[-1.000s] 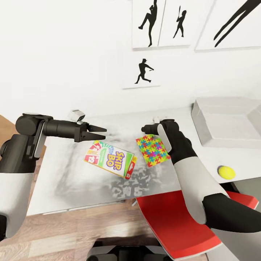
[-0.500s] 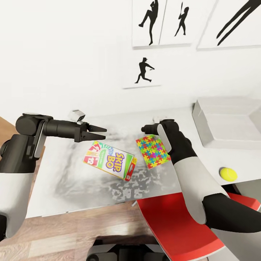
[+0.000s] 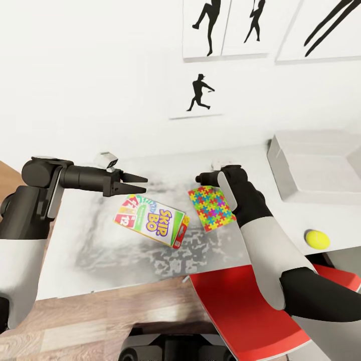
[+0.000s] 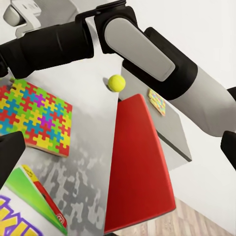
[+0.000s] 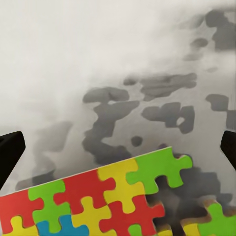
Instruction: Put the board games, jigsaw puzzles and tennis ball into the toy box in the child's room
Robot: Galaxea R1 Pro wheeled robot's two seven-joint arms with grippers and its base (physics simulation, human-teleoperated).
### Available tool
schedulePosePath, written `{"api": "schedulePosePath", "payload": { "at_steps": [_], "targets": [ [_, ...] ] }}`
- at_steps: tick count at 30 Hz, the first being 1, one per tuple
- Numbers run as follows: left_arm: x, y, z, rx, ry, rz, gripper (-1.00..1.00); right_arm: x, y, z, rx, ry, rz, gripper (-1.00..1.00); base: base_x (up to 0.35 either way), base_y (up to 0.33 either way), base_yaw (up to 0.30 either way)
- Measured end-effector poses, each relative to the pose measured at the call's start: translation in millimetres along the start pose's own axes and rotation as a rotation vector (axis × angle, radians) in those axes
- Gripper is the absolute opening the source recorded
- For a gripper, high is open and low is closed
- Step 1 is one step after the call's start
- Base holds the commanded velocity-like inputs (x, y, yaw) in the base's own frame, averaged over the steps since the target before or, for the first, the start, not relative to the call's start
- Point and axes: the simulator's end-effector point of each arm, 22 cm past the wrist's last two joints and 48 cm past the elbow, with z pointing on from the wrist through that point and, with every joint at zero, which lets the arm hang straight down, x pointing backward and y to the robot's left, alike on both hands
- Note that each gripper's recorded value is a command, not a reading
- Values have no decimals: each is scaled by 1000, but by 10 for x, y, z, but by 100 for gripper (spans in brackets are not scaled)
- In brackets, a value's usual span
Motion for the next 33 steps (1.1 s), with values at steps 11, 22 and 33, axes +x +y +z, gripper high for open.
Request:
{"api": "schedulePosePath", "payload": {
  "at_steps": [11, 22, 33],
  "targets": [
    [56, 72, 19, 2, 2, -14, 100, 87, -13, 87, 0, 16, 2, 100, 0, 0, 0],
    [118, 145, 40, 4, 4, -30, 100, 175, -25, 173, -1, 31, 4, 100, 0, 0, 0],
    [155, 185, 54, 7, 5, -39, 100, 230, -29, 223, -2, 41, 7, 100, 0, 0, 0]
  ]
}}
